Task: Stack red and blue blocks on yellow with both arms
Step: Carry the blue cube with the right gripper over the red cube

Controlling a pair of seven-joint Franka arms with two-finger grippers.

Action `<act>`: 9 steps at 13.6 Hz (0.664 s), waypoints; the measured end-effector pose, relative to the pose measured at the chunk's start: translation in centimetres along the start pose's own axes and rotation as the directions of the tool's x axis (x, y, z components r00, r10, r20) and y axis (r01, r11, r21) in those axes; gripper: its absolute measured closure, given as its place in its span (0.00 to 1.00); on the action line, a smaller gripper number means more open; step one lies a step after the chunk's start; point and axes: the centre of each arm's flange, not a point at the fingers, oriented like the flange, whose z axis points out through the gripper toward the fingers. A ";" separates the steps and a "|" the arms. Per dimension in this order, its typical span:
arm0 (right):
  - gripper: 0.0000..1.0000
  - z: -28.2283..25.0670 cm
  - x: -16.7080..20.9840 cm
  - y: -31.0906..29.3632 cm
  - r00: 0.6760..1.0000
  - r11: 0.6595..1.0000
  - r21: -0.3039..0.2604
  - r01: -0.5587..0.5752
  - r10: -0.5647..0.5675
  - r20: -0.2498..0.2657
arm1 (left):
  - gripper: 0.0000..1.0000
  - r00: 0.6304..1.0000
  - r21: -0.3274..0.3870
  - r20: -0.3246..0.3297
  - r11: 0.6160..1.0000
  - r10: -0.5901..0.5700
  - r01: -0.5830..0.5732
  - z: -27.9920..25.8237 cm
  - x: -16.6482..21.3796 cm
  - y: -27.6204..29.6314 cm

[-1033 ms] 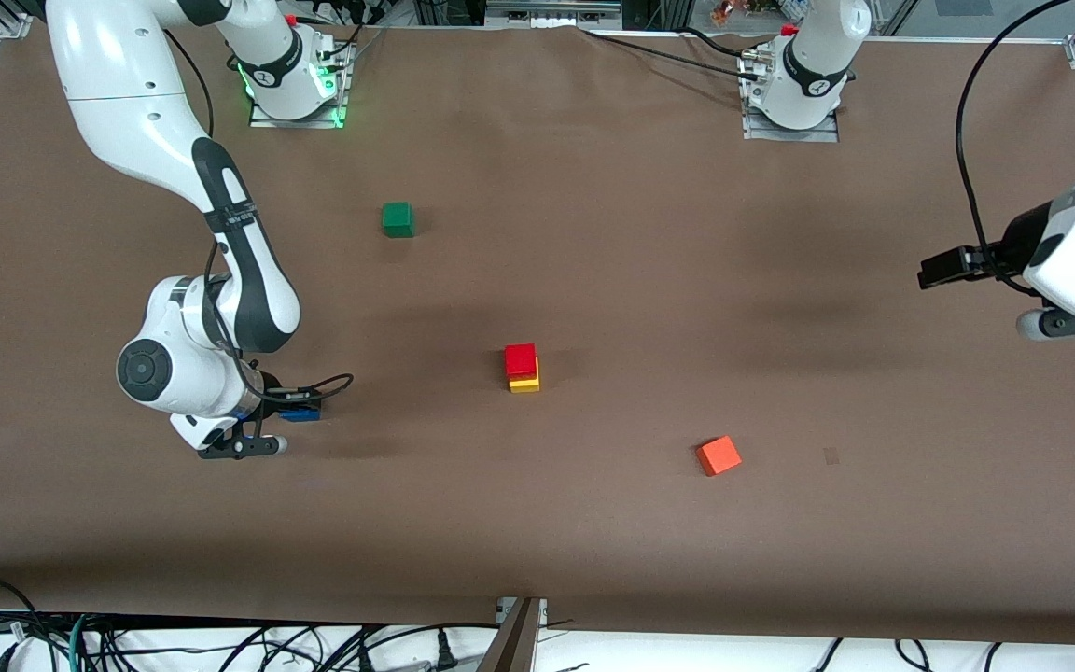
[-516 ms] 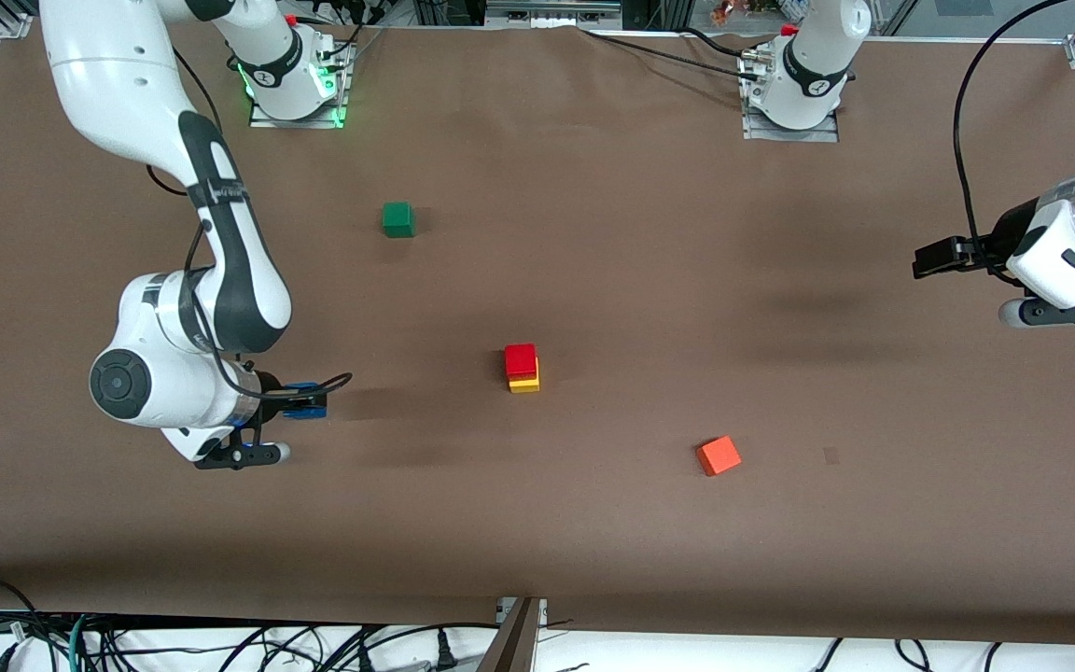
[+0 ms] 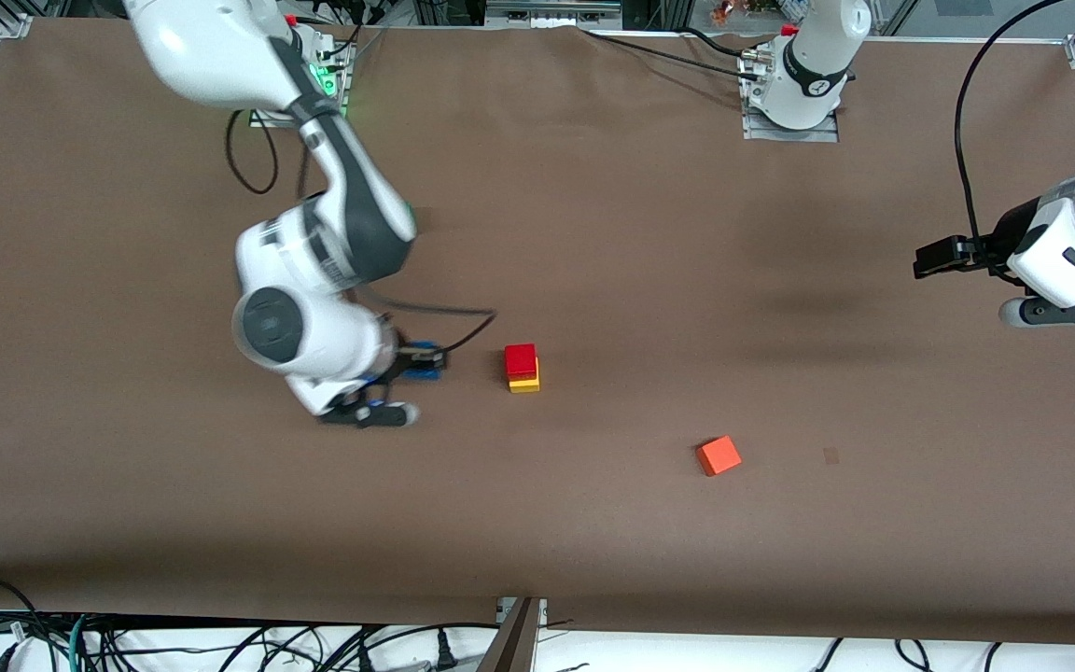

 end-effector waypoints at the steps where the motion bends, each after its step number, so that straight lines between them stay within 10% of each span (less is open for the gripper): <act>1: 0.45 0.5 -1.6 -2.5 1.000 1.000 -0.004 0.007 -0.007 0.003 | 0.00 1.000 0.000 -0.002 1.000 0.002 -0.002 -0.1 0.0 0.1; 9: 0.45 3.6 -6.2 -8.8 0.988 0.985 -0.115 0.127 -0.136 -0.073 | 0.00 0.999 0.000 -0.037 1.000 0.031 -0.031 -1.6 -0.1 1.8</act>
